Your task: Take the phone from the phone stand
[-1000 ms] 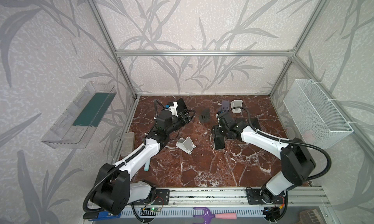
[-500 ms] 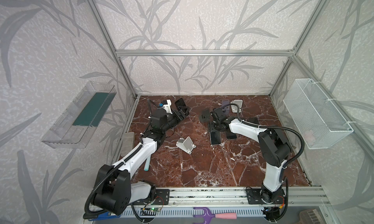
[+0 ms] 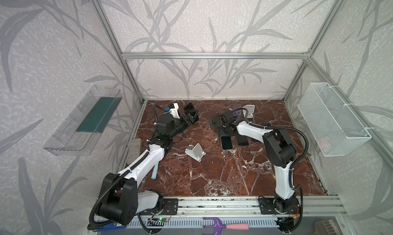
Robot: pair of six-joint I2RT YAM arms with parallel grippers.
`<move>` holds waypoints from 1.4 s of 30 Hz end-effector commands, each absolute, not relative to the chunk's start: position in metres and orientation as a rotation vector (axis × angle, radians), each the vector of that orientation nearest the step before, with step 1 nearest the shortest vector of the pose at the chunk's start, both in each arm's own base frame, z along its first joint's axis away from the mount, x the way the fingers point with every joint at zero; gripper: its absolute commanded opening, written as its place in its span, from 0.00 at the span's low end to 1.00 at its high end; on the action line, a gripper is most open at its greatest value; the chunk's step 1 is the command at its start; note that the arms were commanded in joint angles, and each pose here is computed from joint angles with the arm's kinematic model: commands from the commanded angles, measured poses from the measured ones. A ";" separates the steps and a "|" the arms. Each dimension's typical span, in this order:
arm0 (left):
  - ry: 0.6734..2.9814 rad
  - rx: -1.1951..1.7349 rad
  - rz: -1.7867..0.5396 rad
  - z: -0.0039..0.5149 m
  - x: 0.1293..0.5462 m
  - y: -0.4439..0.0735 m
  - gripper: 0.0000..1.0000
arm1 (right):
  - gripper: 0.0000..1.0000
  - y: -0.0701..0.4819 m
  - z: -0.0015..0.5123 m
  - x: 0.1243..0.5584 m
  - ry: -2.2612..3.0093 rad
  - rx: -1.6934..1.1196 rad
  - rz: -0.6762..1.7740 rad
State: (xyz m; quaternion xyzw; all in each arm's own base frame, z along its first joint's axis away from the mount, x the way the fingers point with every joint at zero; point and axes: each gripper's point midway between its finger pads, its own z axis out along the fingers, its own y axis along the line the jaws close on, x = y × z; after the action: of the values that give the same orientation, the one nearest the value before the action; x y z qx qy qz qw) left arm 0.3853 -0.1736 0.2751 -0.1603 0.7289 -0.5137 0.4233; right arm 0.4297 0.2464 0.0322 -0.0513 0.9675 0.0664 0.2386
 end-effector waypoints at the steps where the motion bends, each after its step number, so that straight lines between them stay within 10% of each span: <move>1: 1.764 -0.359 -1.317 0.297 0.381 -0.175 0.77 | 0.64 0.236 0.018 0.427 2.671 -0.153 0.073; 42: 1.779 -0.385 -1.331 0.289 0.386 -0.176 0.77 | 0.76 0.220 -0.015 0.420 2.742 -0.059 -0.093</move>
State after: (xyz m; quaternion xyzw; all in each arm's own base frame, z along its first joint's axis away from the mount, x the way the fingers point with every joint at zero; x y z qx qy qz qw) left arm 0.3850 -0.1747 0.2789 -0.1594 0.7238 -0.5211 0.4233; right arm 0.4402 0.2368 0.0190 -0.0149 0.9686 0.0109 0.2479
